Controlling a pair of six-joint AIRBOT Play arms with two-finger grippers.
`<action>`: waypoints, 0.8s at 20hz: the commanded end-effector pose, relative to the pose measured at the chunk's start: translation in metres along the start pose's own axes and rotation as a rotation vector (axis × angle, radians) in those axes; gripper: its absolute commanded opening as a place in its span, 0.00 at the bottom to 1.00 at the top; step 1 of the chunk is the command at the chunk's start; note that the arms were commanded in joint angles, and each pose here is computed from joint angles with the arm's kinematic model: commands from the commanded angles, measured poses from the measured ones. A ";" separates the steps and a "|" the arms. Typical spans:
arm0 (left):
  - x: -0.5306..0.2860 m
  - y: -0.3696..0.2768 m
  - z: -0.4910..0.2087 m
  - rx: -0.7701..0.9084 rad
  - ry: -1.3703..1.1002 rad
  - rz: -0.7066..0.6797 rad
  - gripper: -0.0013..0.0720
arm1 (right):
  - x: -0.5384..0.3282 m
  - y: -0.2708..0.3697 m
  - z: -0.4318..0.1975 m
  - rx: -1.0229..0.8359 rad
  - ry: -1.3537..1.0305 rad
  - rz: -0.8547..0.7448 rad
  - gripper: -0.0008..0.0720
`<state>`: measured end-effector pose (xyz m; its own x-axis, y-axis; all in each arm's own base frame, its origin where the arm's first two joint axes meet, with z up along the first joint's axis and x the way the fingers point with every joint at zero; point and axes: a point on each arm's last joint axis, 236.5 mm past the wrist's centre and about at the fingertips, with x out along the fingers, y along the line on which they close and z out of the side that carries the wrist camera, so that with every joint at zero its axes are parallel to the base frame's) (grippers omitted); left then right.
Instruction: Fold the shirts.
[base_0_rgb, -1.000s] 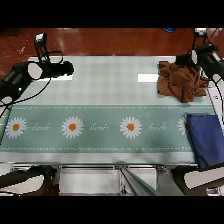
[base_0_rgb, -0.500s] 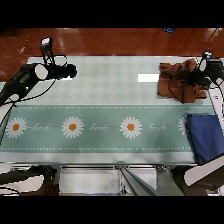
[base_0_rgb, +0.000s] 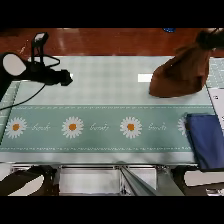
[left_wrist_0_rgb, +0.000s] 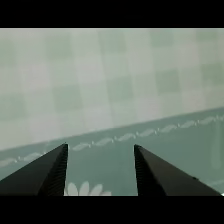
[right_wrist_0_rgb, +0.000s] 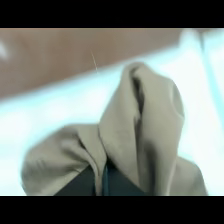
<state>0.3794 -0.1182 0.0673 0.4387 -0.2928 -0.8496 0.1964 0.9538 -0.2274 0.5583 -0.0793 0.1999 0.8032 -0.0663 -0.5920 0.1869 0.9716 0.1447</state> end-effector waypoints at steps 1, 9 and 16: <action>-0.010 0.001 -0.066 -0.009 0.103 -0.010 0.71 | -0.123 0.049 0.087 -0.092 -0.287 0.089 0.04; 0.011 0.052 -0.076 -0.368 -0.084 0.030 0.71 | -0.258 0.185 0.052 -0.314 -0.312 0.424 0.04; -0.014 0.043 -0.060 -0.330 -0.178 0.004 0.71 | -0.186 0.315 -0.132 -0.482 0.151 0.671 0.04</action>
<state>0.3286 -0.0720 0.0261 0.5464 -0.2704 -0.7927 -0.0910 0.9217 -0.3771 0.4155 0.2049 0.3205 0.7315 0.4841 -0.4802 -0.4991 0.8600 0.1068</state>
